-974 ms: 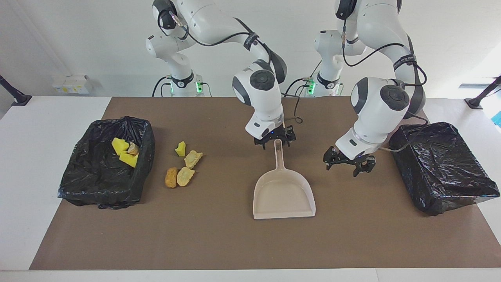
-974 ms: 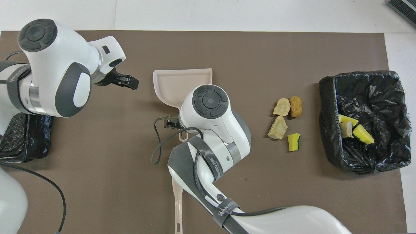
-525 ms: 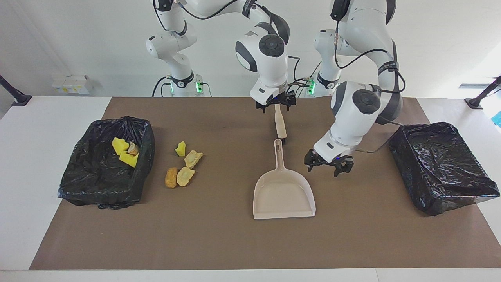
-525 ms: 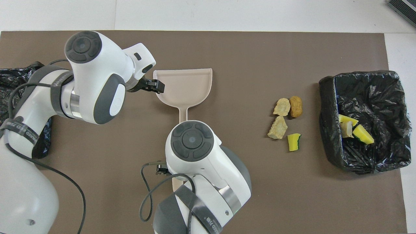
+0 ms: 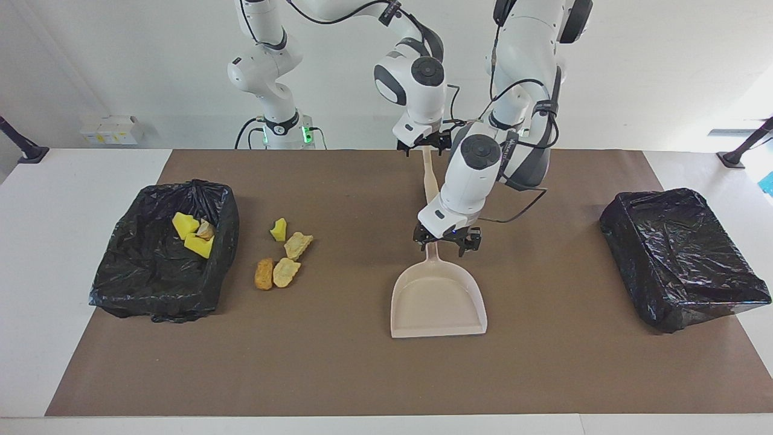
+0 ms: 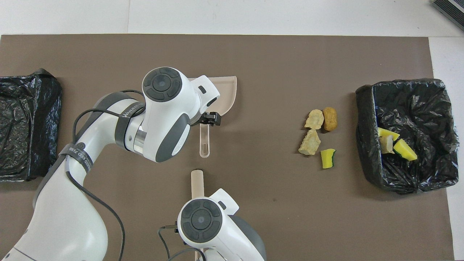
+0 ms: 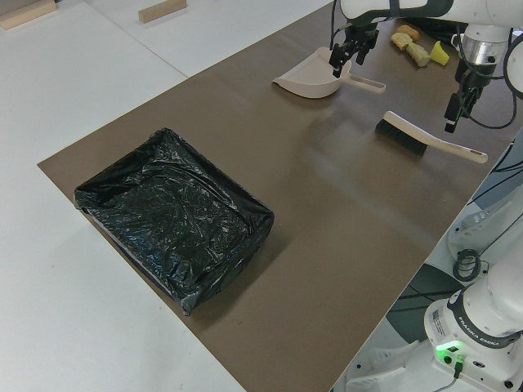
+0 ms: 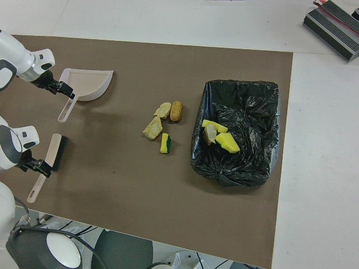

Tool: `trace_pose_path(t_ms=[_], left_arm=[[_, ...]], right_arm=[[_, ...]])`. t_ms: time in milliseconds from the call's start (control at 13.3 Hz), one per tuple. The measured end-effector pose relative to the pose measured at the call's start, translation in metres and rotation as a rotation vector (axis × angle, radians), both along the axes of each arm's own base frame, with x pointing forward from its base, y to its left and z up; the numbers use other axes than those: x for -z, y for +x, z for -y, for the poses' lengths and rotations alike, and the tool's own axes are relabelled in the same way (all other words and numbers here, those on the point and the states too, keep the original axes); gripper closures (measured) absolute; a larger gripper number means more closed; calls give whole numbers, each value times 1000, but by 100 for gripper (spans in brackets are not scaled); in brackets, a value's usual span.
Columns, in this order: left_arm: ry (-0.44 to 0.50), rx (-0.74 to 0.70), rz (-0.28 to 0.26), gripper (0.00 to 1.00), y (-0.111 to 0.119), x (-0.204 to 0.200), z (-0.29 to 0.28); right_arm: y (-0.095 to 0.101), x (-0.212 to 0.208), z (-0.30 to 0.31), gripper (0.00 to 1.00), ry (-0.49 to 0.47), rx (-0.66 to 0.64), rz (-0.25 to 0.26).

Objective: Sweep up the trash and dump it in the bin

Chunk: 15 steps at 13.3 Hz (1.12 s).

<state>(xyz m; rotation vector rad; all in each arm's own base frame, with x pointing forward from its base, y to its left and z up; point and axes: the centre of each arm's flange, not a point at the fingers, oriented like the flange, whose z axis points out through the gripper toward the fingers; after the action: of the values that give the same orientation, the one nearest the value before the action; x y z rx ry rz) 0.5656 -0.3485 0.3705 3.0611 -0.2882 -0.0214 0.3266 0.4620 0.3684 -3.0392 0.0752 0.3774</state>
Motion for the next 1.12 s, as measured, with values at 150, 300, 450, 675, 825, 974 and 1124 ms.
trace_pose_path(t_ms=[150,300,450,675,825,974,1124], left_arm=[[20,-7,-33,0,-16,20,8],[30,-7,-47,0,-22,28,10],[33,-10,-50,0,-22,26,9],[35,-21,-53,4,-24,21,9],[35,-48,-53,16,-26,18,11],[36,-66,-53,43,-31,16,18],[37,-8,-47,67,-31,15,18]], right_arm=[[-15,13,-4,0,-6,19,8],[-24,26,-2,4,-11,14,12],[-26,31,0,5,-10,18,17],[-28,33,0,20,-5,16,23],[-31,32,-3,48,-2,10,26],[-31,31,-5,70,5,9,32],[-30,29,-6,73,9,10,34]])
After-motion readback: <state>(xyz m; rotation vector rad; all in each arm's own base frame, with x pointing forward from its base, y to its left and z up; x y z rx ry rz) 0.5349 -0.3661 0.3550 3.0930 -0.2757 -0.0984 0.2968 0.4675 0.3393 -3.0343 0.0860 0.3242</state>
